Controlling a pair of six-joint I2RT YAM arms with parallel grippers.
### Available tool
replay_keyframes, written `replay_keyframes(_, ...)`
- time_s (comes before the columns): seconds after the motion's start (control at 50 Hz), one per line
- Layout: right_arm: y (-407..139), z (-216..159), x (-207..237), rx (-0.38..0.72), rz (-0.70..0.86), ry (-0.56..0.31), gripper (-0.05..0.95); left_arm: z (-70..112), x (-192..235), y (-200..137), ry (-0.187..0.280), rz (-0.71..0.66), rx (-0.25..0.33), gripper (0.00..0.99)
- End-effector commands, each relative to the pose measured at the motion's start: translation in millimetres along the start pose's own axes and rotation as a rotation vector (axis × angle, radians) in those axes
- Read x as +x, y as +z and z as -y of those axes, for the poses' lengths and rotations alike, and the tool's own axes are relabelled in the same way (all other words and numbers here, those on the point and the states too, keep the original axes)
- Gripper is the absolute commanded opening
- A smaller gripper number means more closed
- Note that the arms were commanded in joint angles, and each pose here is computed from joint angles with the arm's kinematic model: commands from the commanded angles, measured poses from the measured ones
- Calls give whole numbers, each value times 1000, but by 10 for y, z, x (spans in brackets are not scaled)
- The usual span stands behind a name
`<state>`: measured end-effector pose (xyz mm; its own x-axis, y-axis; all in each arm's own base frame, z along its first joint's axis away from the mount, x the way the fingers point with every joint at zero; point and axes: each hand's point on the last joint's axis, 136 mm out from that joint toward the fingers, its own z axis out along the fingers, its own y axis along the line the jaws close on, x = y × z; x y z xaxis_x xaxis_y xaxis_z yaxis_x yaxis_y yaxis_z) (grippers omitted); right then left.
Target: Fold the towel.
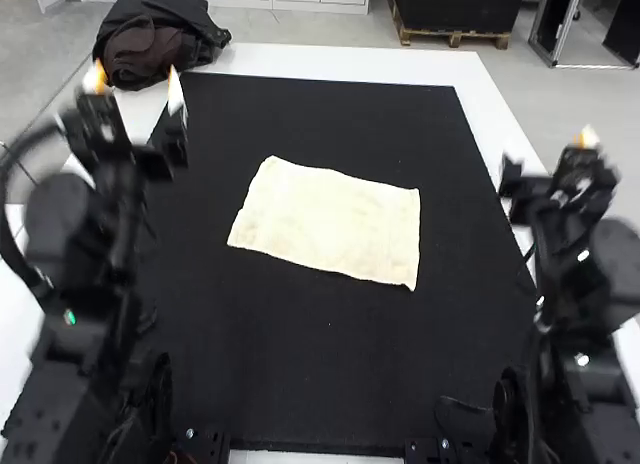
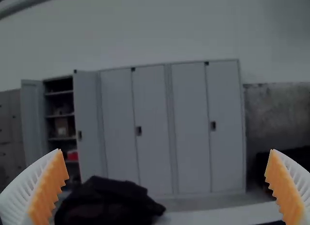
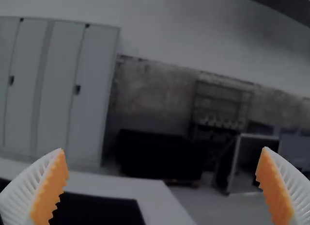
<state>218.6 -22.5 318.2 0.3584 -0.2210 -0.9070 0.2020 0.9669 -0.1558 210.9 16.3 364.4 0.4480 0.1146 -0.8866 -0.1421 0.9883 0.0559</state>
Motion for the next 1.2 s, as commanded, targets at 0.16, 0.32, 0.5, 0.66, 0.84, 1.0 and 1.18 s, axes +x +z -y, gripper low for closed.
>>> replay_keyframes(0.16, 763, 41, -65, 31, -189, 137, 908, 256, 133, 827, 19, -185, 88, 959)
replay_keyframes(0.32, 1130, -146, 443, 2, -362, 212, 905, 214, 806, 1200, 18, -373, 22, 957)
replay_keyframes(0.5, 1208, -317, 1266, 1, -580, 243, 898, 140, 1622, 1239, -26, -567, -45, 952)
replay_keyframes(0.66, 1077, -202, 1735, 94, -647, 195, 900, 54, 2277, 1048, -24, -711, -110, 956)
replay_keyframes(0.84, 1072, 155, 1763, 123, -606, 77, 902, 206, 2732, 883, 76, -823, -2, 957)
replay_keyframes(1.0, 1004, -68, 1915, -5, -670, 104, 897, 555, 3041, 739, 43, -917, 176, 957)
replay_keyframes(1.18, 888, -435, 2092, -120, -776, 150, 910, 770, 3144, 847, 10, -952, 291, 959)
